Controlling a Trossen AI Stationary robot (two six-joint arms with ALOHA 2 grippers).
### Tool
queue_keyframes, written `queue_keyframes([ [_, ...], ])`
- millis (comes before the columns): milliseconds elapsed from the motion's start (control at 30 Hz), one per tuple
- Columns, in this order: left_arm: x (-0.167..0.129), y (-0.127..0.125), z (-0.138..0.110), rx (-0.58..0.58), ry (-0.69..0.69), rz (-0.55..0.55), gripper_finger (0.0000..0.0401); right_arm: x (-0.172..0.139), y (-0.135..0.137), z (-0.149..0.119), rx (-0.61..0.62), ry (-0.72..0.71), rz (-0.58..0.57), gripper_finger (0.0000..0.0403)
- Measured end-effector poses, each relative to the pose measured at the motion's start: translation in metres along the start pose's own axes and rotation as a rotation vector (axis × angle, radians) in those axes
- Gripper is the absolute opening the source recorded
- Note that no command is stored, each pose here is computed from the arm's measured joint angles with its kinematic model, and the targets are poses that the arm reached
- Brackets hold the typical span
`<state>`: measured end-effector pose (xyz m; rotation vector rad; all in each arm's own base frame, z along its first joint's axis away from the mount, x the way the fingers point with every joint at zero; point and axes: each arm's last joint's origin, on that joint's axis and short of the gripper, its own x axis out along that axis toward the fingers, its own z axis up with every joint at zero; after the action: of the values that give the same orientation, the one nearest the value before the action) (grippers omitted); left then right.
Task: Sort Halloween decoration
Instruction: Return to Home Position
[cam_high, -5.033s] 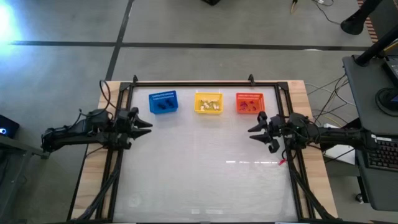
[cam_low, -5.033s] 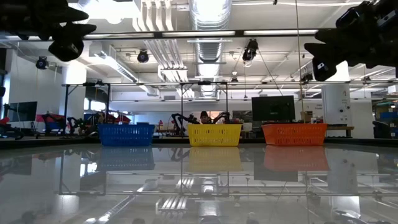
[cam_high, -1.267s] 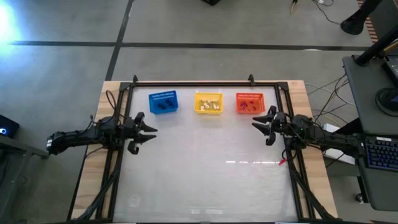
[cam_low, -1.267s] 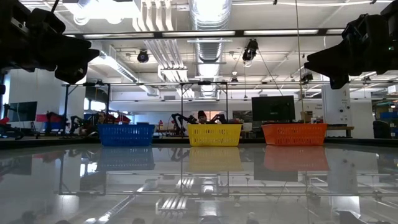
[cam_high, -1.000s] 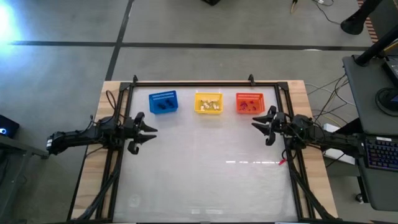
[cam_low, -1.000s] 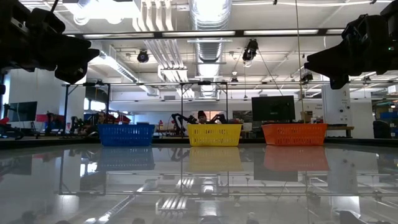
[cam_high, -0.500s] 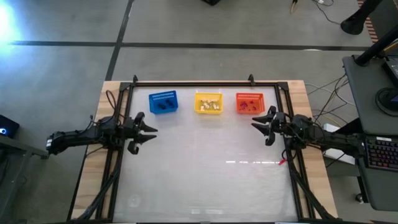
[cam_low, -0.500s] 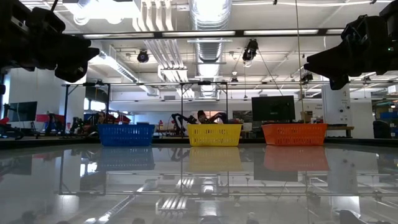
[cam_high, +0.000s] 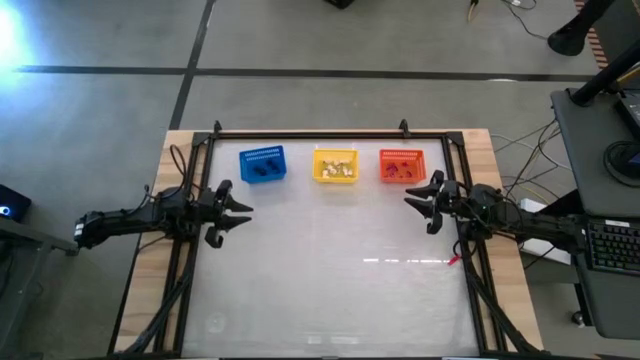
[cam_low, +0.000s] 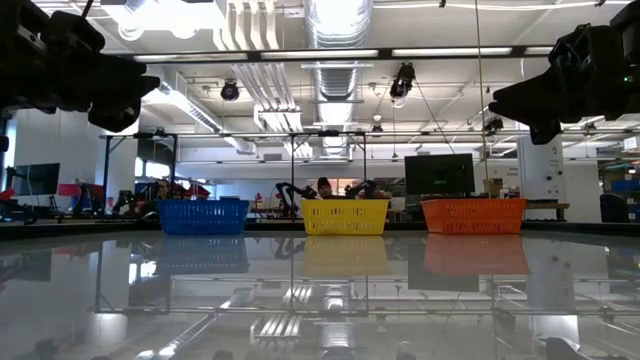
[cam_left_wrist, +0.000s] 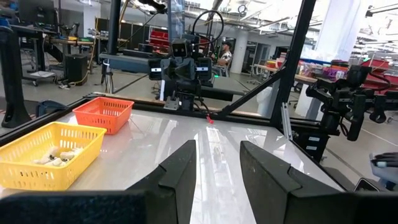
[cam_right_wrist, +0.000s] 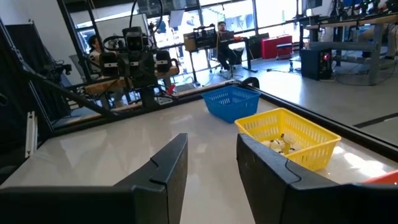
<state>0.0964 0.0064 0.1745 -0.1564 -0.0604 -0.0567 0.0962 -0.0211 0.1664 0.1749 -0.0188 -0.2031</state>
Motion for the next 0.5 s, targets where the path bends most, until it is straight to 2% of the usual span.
queue_keyframes([
  [500, -0.0001, -0.0001, 0.0004, 0.000, -0.001, 0.000, 0.0107, 0.0000, 0.0000, 0.0000, 0.000, 0.000, 0.000, 0.0123],
])
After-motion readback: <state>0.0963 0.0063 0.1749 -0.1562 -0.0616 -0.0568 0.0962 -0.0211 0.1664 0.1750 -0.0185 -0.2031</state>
